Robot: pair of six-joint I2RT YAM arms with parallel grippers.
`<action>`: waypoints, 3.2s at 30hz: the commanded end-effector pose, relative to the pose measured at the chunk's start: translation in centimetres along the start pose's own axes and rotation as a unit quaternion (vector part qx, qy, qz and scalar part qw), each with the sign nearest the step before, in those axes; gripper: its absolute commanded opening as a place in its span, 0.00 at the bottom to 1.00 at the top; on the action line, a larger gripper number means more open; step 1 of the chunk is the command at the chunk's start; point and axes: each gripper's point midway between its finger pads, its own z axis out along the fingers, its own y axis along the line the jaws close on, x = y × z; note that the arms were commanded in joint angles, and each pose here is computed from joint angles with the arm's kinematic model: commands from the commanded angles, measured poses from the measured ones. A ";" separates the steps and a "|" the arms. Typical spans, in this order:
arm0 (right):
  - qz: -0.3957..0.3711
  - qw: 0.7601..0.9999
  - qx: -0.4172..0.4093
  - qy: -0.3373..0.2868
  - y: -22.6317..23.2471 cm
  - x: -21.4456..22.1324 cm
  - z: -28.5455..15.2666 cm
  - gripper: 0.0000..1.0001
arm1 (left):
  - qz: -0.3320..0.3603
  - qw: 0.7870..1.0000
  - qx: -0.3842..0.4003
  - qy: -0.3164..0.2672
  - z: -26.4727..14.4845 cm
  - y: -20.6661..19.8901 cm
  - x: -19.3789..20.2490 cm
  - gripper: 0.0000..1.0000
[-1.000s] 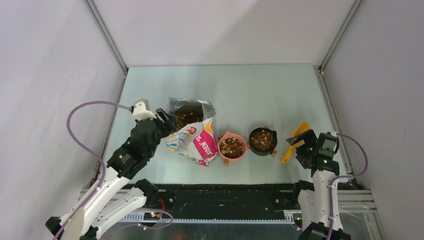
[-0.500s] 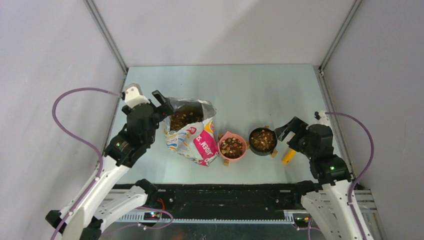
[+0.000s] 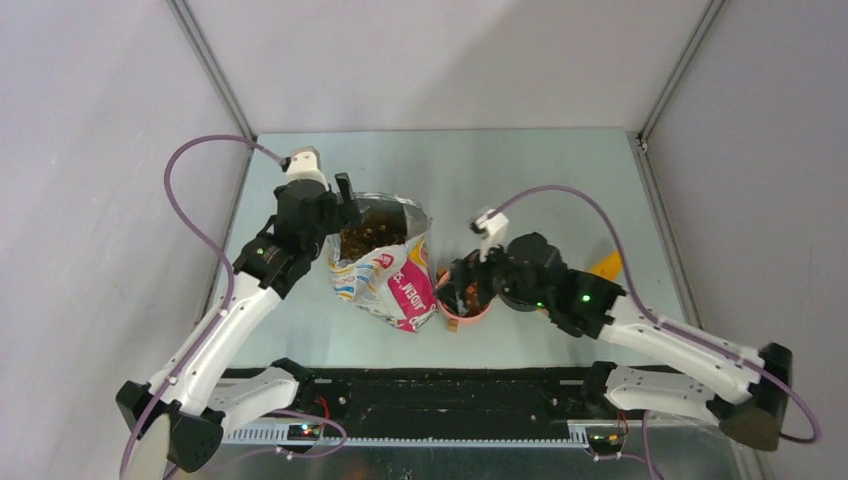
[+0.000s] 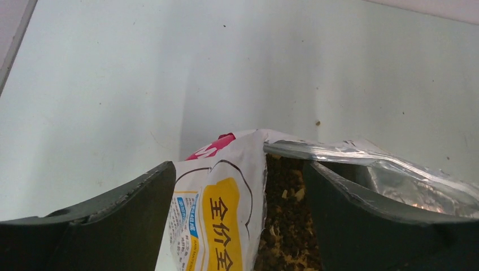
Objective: Serve the pet food
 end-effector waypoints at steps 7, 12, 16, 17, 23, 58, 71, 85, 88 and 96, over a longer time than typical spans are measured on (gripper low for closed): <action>-0.084 0.983 -0.085 -0.137 6.4 -8.6 6.1 0.91 | 0.005 0.999 -0.036 -0.001 2.8 0.7 -2.6 0.63; -0.085 0.981 -0.097 -0.147 7.4 -9.6 9.1 0.84 | -0.009 0.998 -0.057 0.003 3.4 1.5 -2.5 0.48; -0.086 0.982 -0.099 -0.135 7.7 -9.5 11.3 0.66 | -0.018 0.996 -0.086 -0.006 2.8 2.7 -3.1 0.38; -0.088 0.984 -0.096 -0.123 7.7 -9.2 11.9 0.56 | -0.019 0.994 -0.104 -0.014 2.6 3.4 -3.5 0.37; -0.104 0.982 -0.102 -0.121 8.0 -9.7 12.7 0.00 | -0.036 0.948 -0.314 -0.042 -2.3 10.5 -5.5 0.13; -0.216 0.935 -0.271 -0.073 -1.3 -20.9 9.1 0.00 | -0.020 0.976 0.041 -0.212 -3.8 5.3 -4.6 1.00; -0.235 0.940 -0.248 0.011 -1.9 -17.5 10.9 0.00 | 0.077 0.844 0.488 -0.208 -2.3 -0.3 -5.5 0.99; -0.222 0.951 -0.214 -0.001 -3.1 -18.1 11.4 0.00 | 0.103 0.781 0.595 -0.156 -2.5 -3.7 -4.8 0.93; -0.224 0.951 -0.212 -0.007 -2.8 -18.2 10.9 0.00 | 0.088 0.784 0.599 -0.134 -2.1 -3.5 -3.8 0.84; -0.225 0.956 -0.189 -0.013 -3.5 -18.7 9.9 0.00 | 0.027 0.809 0.579 -0.100 -0.9 -1.9 -1.3 0.78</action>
